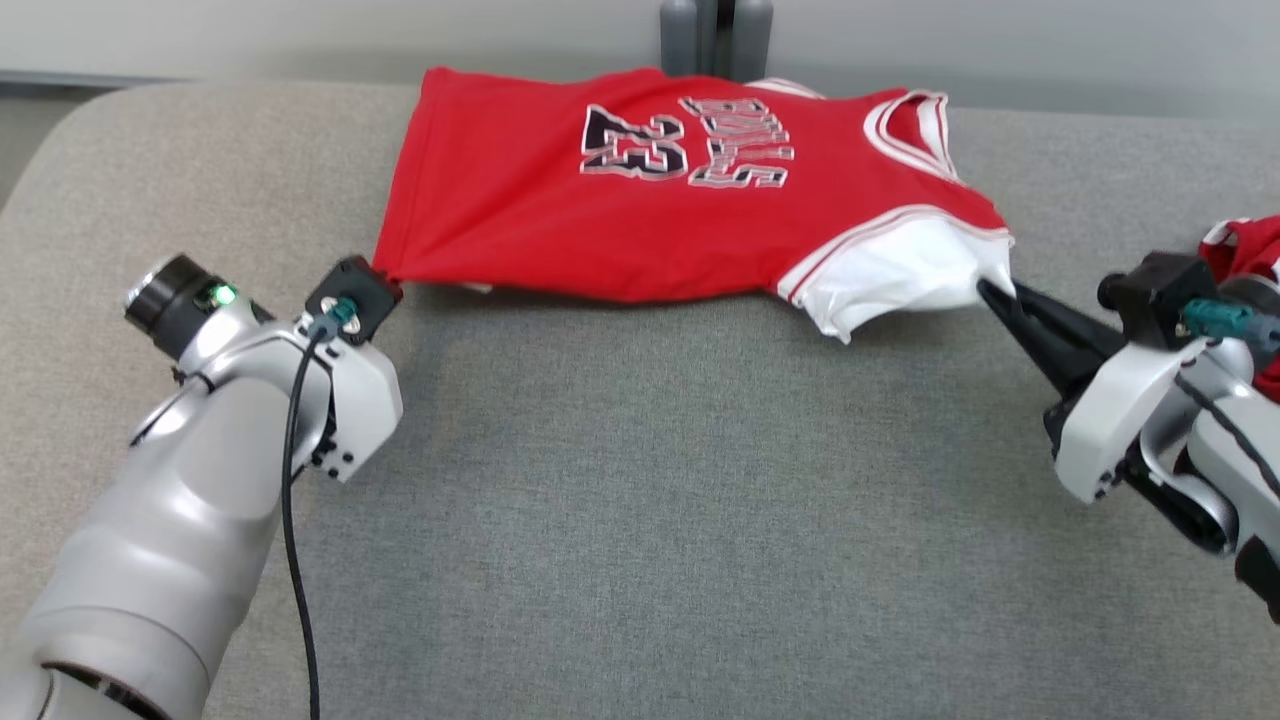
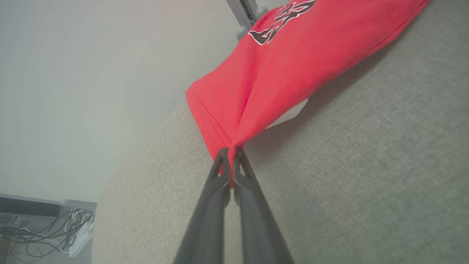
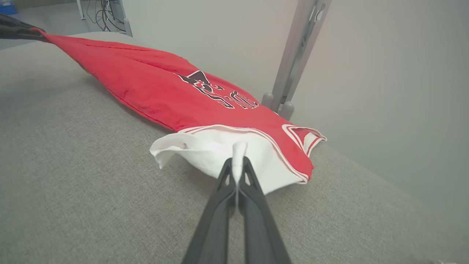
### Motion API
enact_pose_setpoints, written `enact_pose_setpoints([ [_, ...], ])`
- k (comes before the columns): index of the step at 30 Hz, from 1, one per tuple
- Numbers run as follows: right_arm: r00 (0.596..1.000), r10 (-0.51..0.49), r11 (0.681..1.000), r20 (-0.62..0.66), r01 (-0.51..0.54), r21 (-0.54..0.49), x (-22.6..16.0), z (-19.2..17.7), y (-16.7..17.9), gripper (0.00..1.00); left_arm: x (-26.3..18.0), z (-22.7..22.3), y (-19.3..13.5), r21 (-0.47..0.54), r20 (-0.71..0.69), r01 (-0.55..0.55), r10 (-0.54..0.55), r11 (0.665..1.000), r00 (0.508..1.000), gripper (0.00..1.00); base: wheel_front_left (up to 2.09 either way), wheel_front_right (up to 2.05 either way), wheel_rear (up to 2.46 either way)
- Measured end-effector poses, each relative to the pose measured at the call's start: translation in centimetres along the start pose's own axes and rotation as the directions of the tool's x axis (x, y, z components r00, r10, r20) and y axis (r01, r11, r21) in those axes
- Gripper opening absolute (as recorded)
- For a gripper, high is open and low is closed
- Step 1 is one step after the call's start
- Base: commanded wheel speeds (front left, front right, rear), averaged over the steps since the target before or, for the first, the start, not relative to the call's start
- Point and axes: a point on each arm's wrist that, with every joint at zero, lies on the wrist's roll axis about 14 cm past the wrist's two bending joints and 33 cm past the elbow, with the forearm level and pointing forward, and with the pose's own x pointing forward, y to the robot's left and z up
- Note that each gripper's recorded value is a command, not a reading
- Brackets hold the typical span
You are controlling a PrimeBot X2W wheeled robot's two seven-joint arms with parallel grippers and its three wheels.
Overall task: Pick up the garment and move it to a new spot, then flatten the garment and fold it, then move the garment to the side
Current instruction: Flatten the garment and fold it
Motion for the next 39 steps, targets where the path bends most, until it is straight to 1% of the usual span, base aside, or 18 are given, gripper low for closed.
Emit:
enact_pose_setpoints([
  [3,0.999,0.001,0.999,-0.033,0.000,0.032,-1.3,-0.5,0.6,0.00,-1.3,-0.8,-1.0,0.007,-0.015,0.014,-0.014,1.000,1.000,0.00,0.00,0.00,0.00],
  [6,0.999,0.004,0.998,-0.044,-0.001,0.060,-2.1,-0.3,1.2,0.00,-2.4,-1.7,-2.5,0.009,-0.030,0.038,-0.038,0.999,0.999,0.00,0.00,0.00,0.00],
  [10,0.998,0.018,0.996,-0.063,-0.012,0.090,-3.0,-0.4,2.1,0.00,-3.5,-2.3,-3.6,-0.004,-0.032,0.054,-0.054,0.999,0.998,0.00,0.00,0.00,0.00],
  [12,0.997,0.025,0.995,-0.069,-0.018,0.099,-3.1,-0.4,2.2,0.00,-3.6,-2.4,-3.8,-0.013,-0.033,0.056,-0.057,0.998,0.998,0.00,0.00,0.00,0.00],
  [13,0.997,0.033,0.990,-0.067,-0.024,0.136,-2.8,-0.5,2.4,0.00,-3.3,-2.5,-3.6,-0.025,-0.030,0.057,-0.058,0.998,0.998,0.00,0.00,0.00,0.00],
  [17,0.993,0.066,0.985,-0.100,-0.048,0.165,-2.9,-1.3,3.4,0.00,-3.6,-3.0,-4.2,-0.016,-0.039,0.077,-0.077,0.997,0.996,0.00,0.00,0.00,0.00],
  [20,0.989,0.088,0.981,-0.119,-0.065,0.183,-3.0,-1.5,3.9,0.00,-3.9,-3.5,-3.8,-0.009,-0.044,0.075,-0.075,0.997,0.996,0.00,0.00,0.00,0.00],
  [23,0.986,0.110,0.971,-0.125,-0.080,0.224,-3.4,-1.4,4.9,0.00,-4.4,-3.5,-4.2,-0.011,-0.040,0.082,-0.082,0.997,0.996,0.00,0.00,0.00,0.00],
  [25,0.981,0.125,0.968,-0.146,-0.088,0.234,-3.9,-1.6,5.3,0.00,-4.8,-3.8,-4.1,-0.011,-0.041,0.079,-0.079,0.997,0.996,0.00,0.00,0.00,0.00],
  [30,0.965,0.164,0.949,-0.205,-0.097,0.300,-5.1,-2.4,6.4,0.00,-5.4,-4.1,-4.8,0.001,-0.039,0.100,-0.100,0.995,0.994,0.00,0.00,0.00,0.00],
  [34,0.935,0.204,0.925,-0.289,-0.088,0.370,-6.4,-3.9,7.2,0.00,-6.0,-5.1,-5.2,0.023,-0.058,0.120,-0.119,0.992,0.991,0.00,0.00,0.00,0.00],
  [37,0.913,0.240,0.902,-0.331,-0.083,0.424,-7.3,-4.6,8.0,0.00,-6.4,-5.8,-5.4,0.040,-0.069,0.133,-0.130,0.990,0.989,0.00,0.00,0.00,0.00],
  [39,0.899,0.256,0.892,-0.355,-0.078,0.445,-7.9,-4.9,8.3,0.00,-6.7,-6.1,-5.5,0.042,-0.073,0.138,-0.135,0.990,0.988,0.00,0.00,0.00,0.00],
])
